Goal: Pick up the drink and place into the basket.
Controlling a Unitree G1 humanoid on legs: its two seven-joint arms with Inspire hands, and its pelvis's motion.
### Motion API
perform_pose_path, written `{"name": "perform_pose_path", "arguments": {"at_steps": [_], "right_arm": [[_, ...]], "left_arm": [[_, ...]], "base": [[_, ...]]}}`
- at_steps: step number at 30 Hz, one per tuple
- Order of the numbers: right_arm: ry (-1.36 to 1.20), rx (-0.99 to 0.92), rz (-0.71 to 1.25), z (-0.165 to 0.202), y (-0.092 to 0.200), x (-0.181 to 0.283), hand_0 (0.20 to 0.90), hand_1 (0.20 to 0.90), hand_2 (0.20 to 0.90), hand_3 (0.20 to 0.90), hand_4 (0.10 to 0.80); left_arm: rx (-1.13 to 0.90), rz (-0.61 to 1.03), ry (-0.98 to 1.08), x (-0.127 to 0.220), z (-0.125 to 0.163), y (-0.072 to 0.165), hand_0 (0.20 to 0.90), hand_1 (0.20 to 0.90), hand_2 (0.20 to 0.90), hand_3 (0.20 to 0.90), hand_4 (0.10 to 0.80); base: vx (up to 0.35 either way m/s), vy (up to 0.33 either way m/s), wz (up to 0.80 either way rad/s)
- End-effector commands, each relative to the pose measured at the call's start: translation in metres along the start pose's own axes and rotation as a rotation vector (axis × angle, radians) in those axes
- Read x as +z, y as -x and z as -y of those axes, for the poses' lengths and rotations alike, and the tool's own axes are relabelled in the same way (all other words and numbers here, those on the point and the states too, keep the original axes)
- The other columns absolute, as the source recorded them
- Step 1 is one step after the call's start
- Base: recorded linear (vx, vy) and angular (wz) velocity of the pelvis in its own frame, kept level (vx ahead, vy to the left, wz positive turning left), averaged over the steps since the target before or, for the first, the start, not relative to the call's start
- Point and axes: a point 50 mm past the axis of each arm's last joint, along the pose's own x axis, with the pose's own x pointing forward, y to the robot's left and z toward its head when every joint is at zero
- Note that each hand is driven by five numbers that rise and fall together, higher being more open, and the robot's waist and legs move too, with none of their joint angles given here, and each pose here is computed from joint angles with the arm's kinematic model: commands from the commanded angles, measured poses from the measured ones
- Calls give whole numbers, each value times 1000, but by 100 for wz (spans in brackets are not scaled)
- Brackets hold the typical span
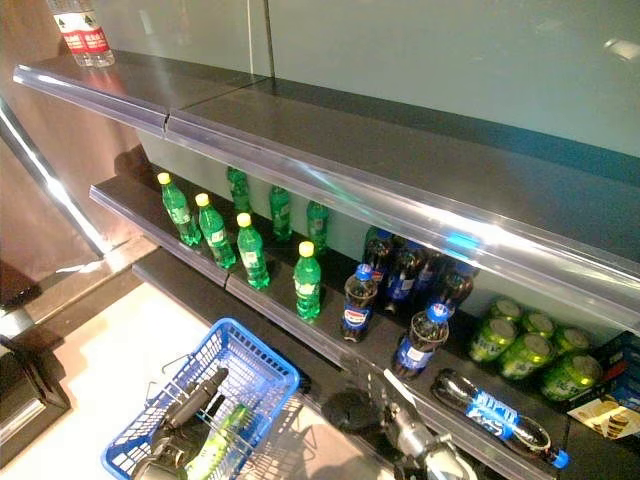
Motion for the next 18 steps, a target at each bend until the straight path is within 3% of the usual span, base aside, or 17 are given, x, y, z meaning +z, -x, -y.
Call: {"name": "perform_pose_path", "arguments": {"at_steps": [1,4,18], "right_arm": [[21,92,406,1,-18,78,900,900,900,900,800],[25,64,562,8,-11,107,900,900,900,900,800],[69,-260,778,35,18,137,900,900,900,900,800]], "left_arm": [[-422,327,-89,73,80,6,300,300,300,200,100],[-412,323,-88,74,79,4,300,300,300,200,100],[-384,335,-73,79,72,6,300,300,300,200,100]], "base": [[0,0,0],[10,-1,0],[1,0,-2]]}}
